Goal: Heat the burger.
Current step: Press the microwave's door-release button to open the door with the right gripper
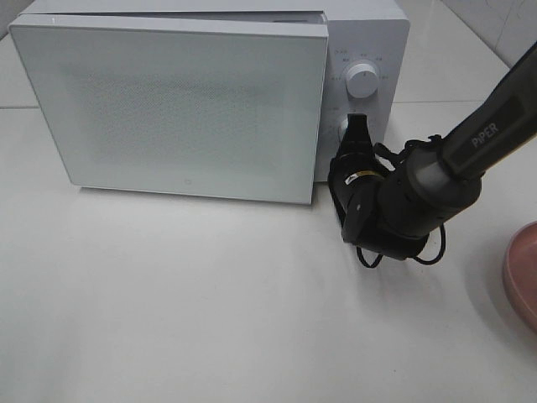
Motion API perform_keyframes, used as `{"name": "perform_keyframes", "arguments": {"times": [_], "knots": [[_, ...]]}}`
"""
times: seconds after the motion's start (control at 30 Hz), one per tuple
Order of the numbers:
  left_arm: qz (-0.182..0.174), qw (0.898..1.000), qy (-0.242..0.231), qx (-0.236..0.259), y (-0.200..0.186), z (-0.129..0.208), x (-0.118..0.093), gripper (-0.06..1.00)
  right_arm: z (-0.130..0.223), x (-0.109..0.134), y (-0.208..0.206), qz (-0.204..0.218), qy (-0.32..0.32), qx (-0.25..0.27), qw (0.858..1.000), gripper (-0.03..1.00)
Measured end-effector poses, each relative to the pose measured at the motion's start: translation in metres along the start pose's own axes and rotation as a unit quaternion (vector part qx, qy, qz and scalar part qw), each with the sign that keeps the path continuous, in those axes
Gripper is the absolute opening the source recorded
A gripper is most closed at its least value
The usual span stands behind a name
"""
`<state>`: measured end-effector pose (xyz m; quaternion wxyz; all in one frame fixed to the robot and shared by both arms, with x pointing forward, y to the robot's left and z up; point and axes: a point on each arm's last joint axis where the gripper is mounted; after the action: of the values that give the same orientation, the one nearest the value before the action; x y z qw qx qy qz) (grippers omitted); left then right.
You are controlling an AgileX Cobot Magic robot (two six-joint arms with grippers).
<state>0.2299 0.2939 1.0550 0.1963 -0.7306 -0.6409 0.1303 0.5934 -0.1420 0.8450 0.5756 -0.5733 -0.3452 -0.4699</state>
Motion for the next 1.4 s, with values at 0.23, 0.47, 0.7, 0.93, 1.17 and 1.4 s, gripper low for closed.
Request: {"name": "perform_keyframes", "arguments": {"times": [0.23, 0.47, 0.7, 0.93, 1.17, 1.4], "knots": [[0.000, 1.000, 0.000, 0.000, 0.000, 0.000, 0.000, 0.99, 0.000, 0.001, 0.002, 0.007, -0.005, -0.006, 1.000, 0.03], [0.000, 1.000, 0.000, 0.000, 0.000, 0.000, 0.000, 0.99, 0.000, 0.000, 0.003, 0.011, -0.007, -0.005, 1.000, 0.03], [0.000, 1.000, 0.000, 0.000, 0.000, 0.000, 0.000, 0.99, 0.000, 0.000, 0.003, 0.011, -0.007, -0.005, 1.000, 0.03], [0.000, 1.000, 0.000, 0.000, 0.000, 0.000, 0.000, 0.99, -0.001, 0.001, 0.002, 0.010, -0.007, -0.003, 1.000, 0.03], [0.000, 1.000, 0.000, 0.000, 0.000, 0.000, 0.000, 0.99, -0.008, 0.003, -0.003, 0.006, -0.028, 0.007, 1.000, 0.03], [0.000, 1.000, 0.000, 0.000, 0.000, 0.000, 0.000, 0.99, -0.009, 0.005, -0.013, -0.004, -0.039, 0.016, 0.999, 0.03]]}}
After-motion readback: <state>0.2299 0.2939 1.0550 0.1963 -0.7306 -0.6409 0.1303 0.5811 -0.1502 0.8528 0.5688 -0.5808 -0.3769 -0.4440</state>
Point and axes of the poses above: a point on each arm's last joint axis where the gripper is mounted, y pointing out along that axis toward the gripper, x along the wrist's bending axis when the last joint is at zero, z = x × y, and after that the axes turned 9 degrees about y, right-handed
